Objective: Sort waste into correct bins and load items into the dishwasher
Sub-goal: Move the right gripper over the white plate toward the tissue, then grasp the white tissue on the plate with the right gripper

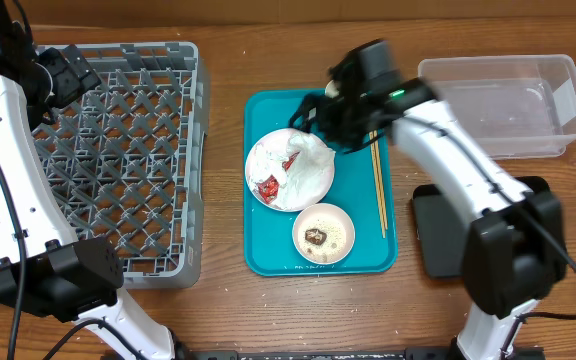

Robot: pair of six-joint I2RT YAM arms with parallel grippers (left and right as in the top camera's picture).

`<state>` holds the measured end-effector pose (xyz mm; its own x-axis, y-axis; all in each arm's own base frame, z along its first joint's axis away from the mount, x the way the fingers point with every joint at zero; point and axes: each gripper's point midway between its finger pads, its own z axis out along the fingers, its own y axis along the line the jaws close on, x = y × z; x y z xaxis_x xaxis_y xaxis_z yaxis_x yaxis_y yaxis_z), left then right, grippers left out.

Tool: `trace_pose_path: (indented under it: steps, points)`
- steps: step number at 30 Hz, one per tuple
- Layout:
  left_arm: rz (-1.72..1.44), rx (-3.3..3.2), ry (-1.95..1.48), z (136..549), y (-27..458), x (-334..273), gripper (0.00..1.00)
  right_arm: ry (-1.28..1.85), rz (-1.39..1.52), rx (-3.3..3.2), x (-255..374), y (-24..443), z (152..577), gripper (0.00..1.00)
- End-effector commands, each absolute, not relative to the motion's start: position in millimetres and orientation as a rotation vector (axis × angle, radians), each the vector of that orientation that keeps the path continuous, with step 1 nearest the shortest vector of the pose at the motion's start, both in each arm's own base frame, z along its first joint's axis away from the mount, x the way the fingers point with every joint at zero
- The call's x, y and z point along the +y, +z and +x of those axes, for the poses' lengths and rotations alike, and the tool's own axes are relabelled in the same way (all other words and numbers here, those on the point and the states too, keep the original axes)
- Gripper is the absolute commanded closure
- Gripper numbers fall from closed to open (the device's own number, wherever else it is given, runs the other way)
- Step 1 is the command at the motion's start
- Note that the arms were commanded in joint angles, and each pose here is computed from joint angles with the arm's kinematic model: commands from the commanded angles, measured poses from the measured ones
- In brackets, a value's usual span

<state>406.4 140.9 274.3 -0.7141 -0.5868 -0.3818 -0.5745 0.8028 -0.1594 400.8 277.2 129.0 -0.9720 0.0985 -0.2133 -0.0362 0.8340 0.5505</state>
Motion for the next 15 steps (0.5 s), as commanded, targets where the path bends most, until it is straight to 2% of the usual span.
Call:
trace_pose_path:
  steps: [1, 4, 9, 15]
  points:
    - [-0.872, 2.554, -0.050, 409, 279, 140, 0.00, 0.402, 0.251, 2.679, 268, 115, 416, 0.23]
    - [-0.872, 2.554, -0.050, 409, 279, 139, 0.00, 0.283, 0.288, 2.664, 276, 97, 410, 0.23]
    - [-0.872, 2.554, -0.050, 409, 279, 140, 0.00, 0.170, 0.332, 2.691, 275, 65, 406, 0.29]
    - [-0.871, 2.554, -0.050, 409, 279, 139, 0.00, 0.147, 0.349, 2.702, 268, 62, 406, 0.37]
